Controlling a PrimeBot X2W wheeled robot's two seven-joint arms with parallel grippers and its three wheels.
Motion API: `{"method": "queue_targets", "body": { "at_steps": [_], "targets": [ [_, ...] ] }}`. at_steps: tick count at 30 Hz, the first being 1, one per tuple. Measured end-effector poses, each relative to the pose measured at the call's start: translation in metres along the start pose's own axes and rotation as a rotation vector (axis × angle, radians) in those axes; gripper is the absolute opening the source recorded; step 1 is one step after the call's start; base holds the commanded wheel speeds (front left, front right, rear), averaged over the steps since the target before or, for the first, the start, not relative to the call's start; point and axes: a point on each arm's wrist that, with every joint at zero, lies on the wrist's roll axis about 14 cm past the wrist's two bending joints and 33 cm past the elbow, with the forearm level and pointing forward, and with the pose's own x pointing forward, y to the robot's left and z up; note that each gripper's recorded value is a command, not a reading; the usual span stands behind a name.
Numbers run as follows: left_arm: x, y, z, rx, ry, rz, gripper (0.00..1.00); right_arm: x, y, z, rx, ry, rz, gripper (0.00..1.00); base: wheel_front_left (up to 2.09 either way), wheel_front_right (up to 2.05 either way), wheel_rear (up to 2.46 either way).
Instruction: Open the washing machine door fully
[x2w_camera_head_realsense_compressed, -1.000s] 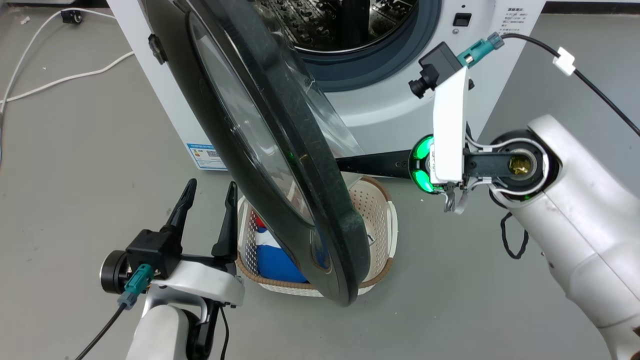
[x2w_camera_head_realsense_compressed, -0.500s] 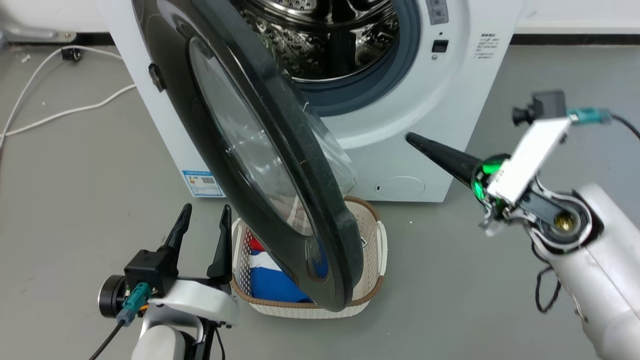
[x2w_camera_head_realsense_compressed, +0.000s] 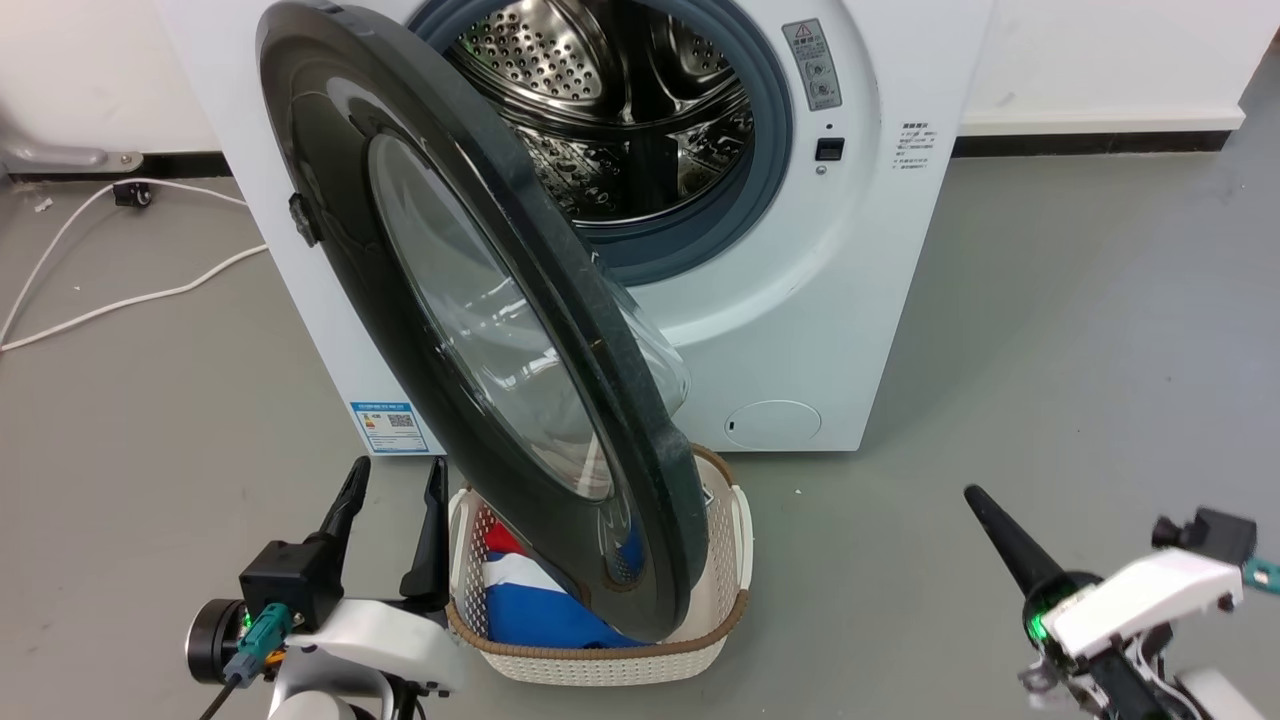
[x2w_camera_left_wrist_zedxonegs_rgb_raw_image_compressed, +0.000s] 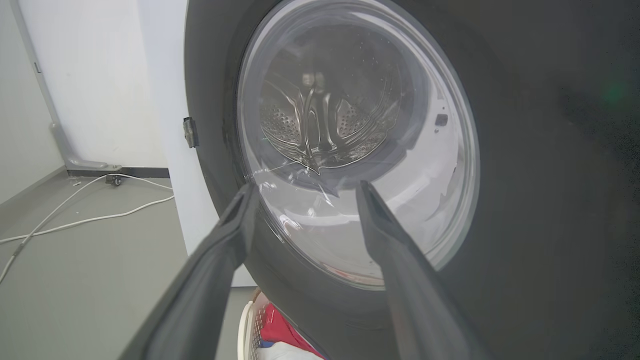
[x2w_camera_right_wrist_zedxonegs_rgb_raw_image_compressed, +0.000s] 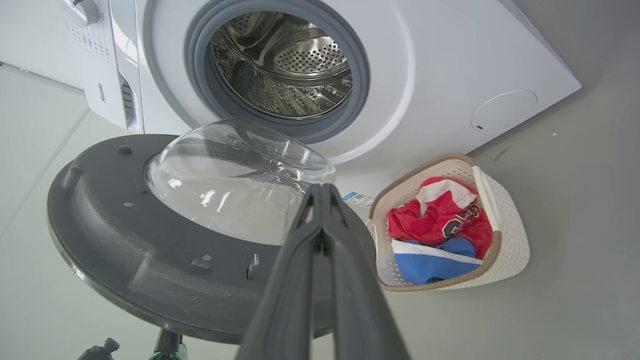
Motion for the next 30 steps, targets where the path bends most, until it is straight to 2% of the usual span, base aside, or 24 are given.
{"method": "queue_targets", "body": {
  "at_steps": [3,6,7,8,9,10,15,19,23,26,30],
  "targets": [
    [-0.002,0.003,0.001,0.000,-0.002,0.009,1.00,-0.013,-0.011,0.001,-0.005,-0.069,-0.028,0.00,0.00,0.00,0.00],
    [-0.003,0.003,0.002,-0.001,-0.004,0.011,1.00,-0.023,-0.016,0.017,-0.078,-0.170,-0.039,0.00,0.00,0.00,0.00],
    [-0.004,0.003,0.002,-0.001,-0.004,0.012,1.00,-0.024,-0.014,0.021,-0.113,-0.193,-0.033,0.13,0.00,0.00,0.00],
    [-0.004,0.003,0.002,-0.001,-0.004,0.013,1.00,-0.026,-0.013,0.026,-0.163,-0.213,-0.029,0.49,0.00,0.00,0.00],
    [-0.005,0.004,0.002,-0.001,-0.004,0.014,1.00,-0.027,-0.012,0.033,-0.207,-0.239,-0.026,0.89,0.00,0.00,0.00],
    [-0.005,0.004,0.002,0.000,-0.005,0.015,1.00,-0.028,-0.010,0.039,-0.242,-0.261,-0.022,1.00,0.00,0.00,0.00],
    [-0.007,0.004,0.003,0.000,-0.008,0.018,1.00,-0.037,-0.010,0.071,-0.552,-0.356,-0.056,1.00,0.00,0.00,0.00],
    [-0.008,0.005,0.004,0.001,-0.009,0.019,1.00,-0.045,0.016,0.093,-0.815,-0.481,-0.058,1.00,0.00,0.00,0.00],
    [-0.009,0.005,0.003,0.003,-0.007,0.021,1.00,-0.054,0.044,0.088,-1.016,-0.558,-0.061,1.00,0.00,0.00,0.00],
    [-0.009,0.006,0.002,0.011,-0.003,0.020,1.00,-0.058,0.055,0.072,-1.093,-0.542,-0.068,1.00,0.00,0.00,0.00],
    [-0.009,0.007,0.001,0.017,0.002,0.019,1.00,-0.063,0.044,0.051,-1.110,-0.472,-0.099,1.00,0.00,0.00,0.00]
  ]
}}
